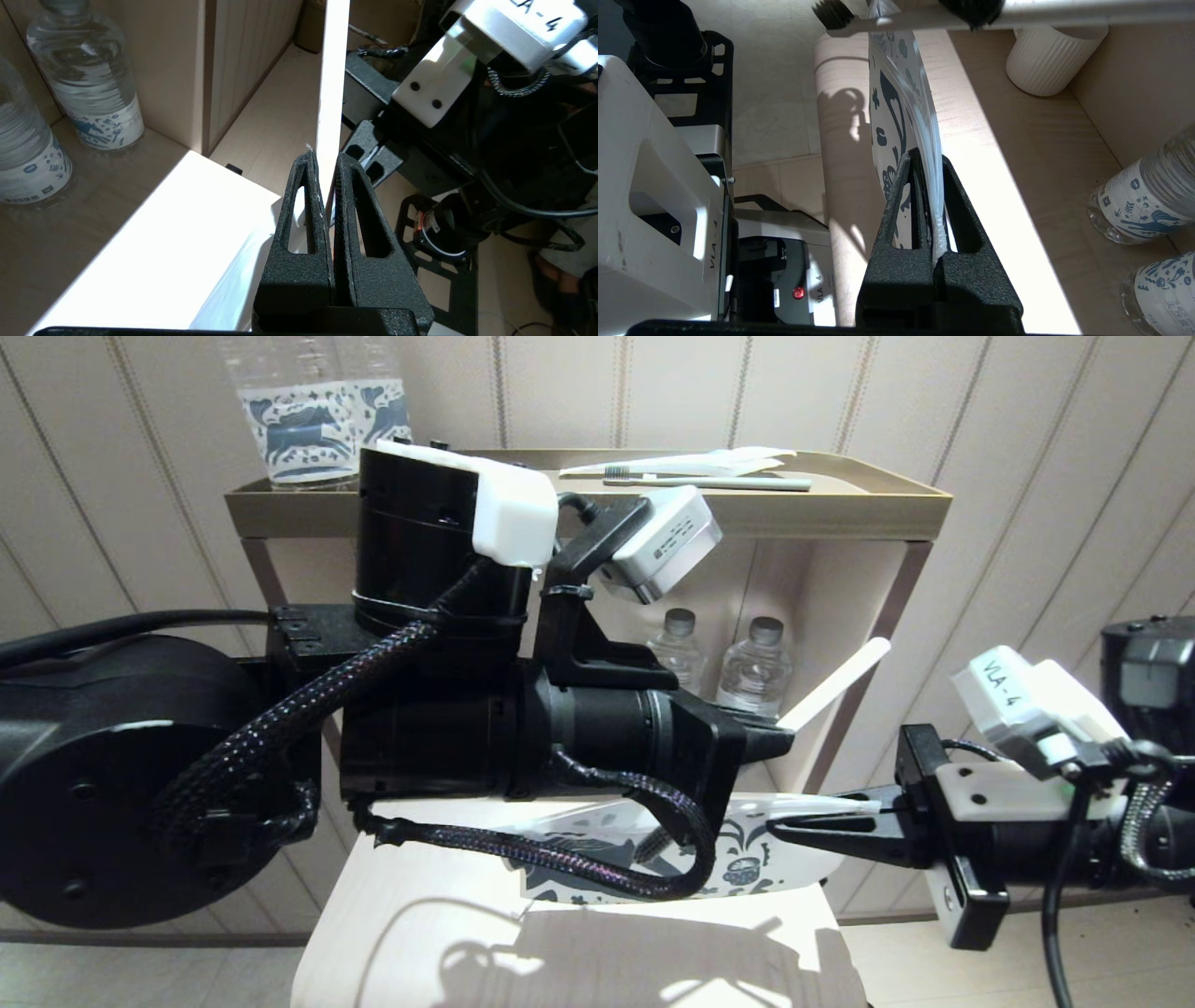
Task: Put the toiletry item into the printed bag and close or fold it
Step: Place the toothbrush in the storage bag
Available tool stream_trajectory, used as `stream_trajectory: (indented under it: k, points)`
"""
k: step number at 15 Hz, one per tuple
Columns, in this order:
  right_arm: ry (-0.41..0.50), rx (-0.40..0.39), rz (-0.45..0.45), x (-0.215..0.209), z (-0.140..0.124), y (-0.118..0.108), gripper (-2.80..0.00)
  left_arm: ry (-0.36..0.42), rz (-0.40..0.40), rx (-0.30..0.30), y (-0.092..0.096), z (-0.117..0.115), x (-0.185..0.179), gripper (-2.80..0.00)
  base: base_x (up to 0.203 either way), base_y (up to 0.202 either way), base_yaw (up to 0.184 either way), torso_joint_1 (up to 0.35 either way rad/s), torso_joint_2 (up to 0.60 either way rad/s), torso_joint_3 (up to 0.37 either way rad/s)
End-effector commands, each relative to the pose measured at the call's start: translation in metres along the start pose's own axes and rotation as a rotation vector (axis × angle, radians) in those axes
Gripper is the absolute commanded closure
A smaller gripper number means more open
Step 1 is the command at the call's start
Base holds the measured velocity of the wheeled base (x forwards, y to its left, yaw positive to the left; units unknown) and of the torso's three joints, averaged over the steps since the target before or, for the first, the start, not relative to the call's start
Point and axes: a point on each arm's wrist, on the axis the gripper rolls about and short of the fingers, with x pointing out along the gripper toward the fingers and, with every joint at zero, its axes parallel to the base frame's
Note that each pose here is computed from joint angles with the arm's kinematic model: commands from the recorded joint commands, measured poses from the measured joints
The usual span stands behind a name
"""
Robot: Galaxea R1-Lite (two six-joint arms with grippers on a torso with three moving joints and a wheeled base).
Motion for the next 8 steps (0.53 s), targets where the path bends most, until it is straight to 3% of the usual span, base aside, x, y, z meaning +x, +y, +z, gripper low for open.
stream_trajectory:
  k: [1,6,8]
  points:
    - [-0.002,-0.002,0.005,0.0005,-0.0005,-0.0002,0.0,0.019,0.0,-0.008,0.0034,-0.0051,0.0076,0.0,0.0,0.0,0.0,0.0,0.0,0.0]
    - [0.0,0.0,0.008,0.0014,-0.0012,-0.0004,0.0,0.015,0.0,-0.002,0.0034,-0.004,0.0079,0.0,0.0,0.0,0.0,0.0,0.0,0.0]
    - [0.0,0.001,0.008,0.0019,-0.0013,-0.0009,0.0,-0.007,-0.005,0.056,0.0,0.0024,0.0009,0.0,0.0,0.0,0.0,0.0,0.0,0.0]
